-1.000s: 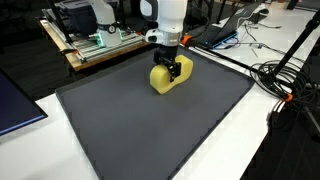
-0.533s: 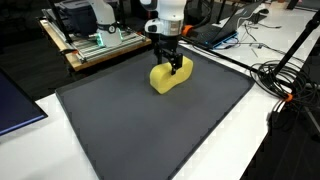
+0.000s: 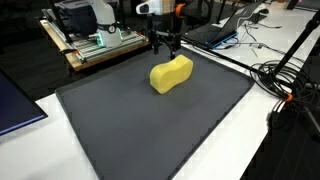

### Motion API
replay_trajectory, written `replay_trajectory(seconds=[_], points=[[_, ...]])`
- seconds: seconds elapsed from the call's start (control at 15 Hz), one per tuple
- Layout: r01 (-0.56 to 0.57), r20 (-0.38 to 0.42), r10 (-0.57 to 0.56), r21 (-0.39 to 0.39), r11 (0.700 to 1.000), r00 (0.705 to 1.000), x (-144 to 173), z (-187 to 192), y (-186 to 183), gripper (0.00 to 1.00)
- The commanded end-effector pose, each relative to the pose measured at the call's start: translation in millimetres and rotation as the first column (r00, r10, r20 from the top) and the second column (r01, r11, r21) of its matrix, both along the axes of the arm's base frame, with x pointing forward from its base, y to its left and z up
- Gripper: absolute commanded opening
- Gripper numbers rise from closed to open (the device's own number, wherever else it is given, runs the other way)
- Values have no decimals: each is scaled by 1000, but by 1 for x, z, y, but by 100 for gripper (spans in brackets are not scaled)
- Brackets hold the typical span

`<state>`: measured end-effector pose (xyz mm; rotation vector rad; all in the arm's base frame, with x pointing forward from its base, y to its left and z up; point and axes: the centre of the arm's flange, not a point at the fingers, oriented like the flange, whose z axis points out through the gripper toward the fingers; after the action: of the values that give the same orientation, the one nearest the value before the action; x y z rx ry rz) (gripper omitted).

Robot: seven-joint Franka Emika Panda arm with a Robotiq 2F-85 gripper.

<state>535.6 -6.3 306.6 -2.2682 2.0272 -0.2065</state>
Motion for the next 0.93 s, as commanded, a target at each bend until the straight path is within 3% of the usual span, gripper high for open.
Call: replay_trajectory(seconds=[0.0, 0.4, 0.73, 0.87], points=[[-126, 78, 125, 12, 992, 989, -53, 12, -16, 100], [-302, 115, 297, 32, 953, 948, -96, -3, -33, 100], [-427, 155, 414, 63, 902, 897, -104, -21, -41, 100], [-430, 169, 417, 50, 901, 893, -102, -26, -45, 100]])
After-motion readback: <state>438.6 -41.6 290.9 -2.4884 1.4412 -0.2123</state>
